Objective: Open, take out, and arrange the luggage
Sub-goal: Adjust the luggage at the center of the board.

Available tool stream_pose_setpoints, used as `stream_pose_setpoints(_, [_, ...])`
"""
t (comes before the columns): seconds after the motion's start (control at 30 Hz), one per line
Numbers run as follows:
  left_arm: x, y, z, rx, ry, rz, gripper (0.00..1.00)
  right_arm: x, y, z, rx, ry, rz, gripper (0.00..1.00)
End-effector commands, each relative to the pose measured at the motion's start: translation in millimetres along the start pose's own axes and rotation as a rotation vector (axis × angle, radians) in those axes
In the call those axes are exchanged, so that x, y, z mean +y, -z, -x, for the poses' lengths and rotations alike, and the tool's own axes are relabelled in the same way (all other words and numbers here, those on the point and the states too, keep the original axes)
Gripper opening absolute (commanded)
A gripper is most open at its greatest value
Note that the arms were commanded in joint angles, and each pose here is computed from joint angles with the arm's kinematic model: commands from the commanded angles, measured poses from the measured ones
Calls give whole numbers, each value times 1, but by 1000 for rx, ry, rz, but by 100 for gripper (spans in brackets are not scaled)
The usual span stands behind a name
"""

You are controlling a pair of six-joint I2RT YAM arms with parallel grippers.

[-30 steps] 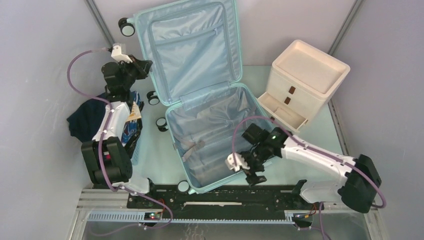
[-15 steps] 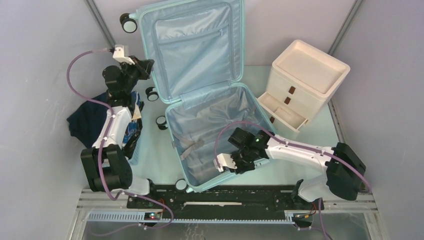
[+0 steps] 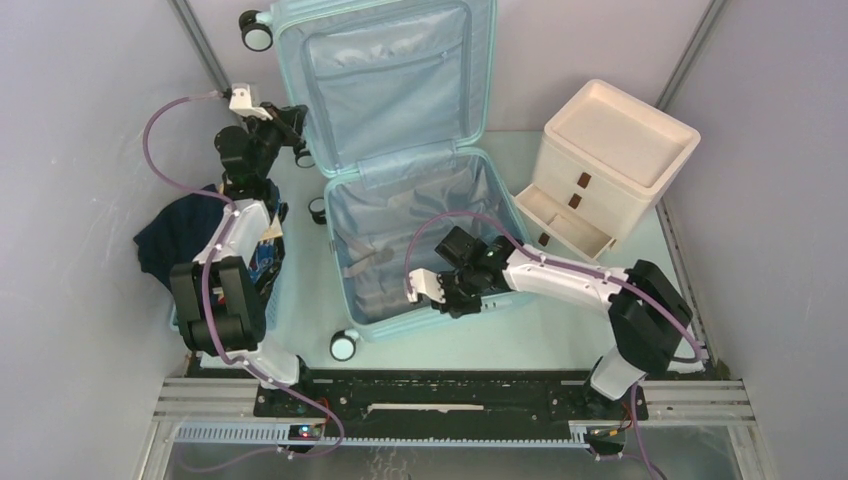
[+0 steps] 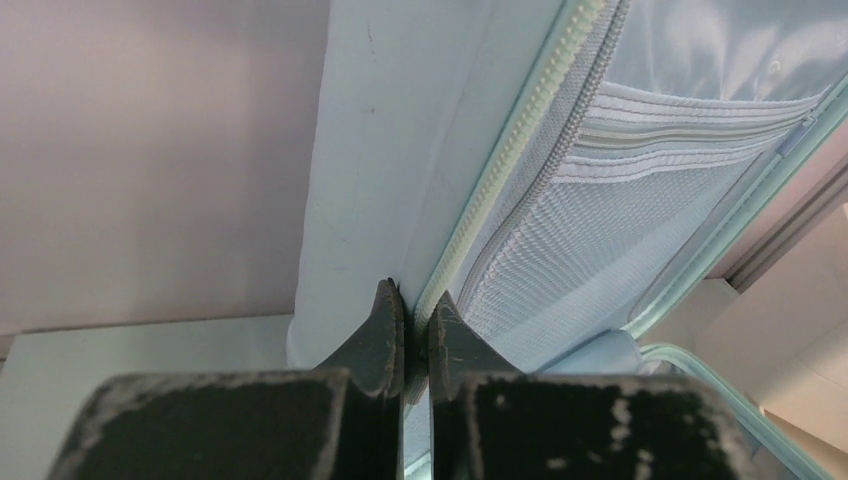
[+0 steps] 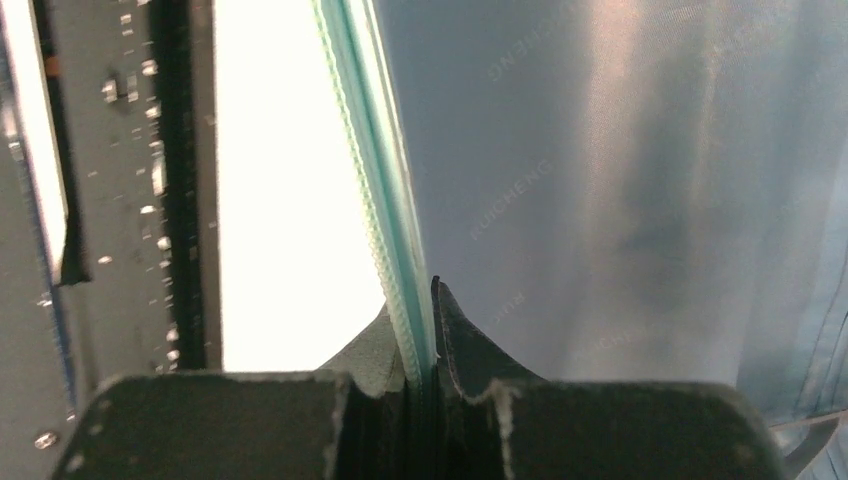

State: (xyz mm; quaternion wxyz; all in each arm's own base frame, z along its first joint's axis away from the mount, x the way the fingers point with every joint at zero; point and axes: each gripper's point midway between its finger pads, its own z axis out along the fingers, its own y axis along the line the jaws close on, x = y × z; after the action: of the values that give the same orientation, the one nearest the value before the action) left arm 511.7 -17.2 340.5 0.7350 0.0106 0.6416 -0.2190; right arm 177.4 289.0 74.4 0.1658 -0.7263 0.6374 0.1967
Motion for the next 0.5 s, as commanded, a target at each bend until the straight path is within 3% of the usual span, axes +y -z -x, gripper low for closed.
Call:
stream_pose_setpoints(0.0, [-56,-10,25,-37,54,-196,0,-127,21,7,-20,-14,-461,3])
stream_pose_setpoints(0.27, [-39,-30,8,-15,97,-169,0,-159,22,-7,26,-105,-545,9])
stream_pose_setpoints(0.47, [-23,-48,-2,6,172,-119,0,-137,25,5,-9,-83,-458,61])
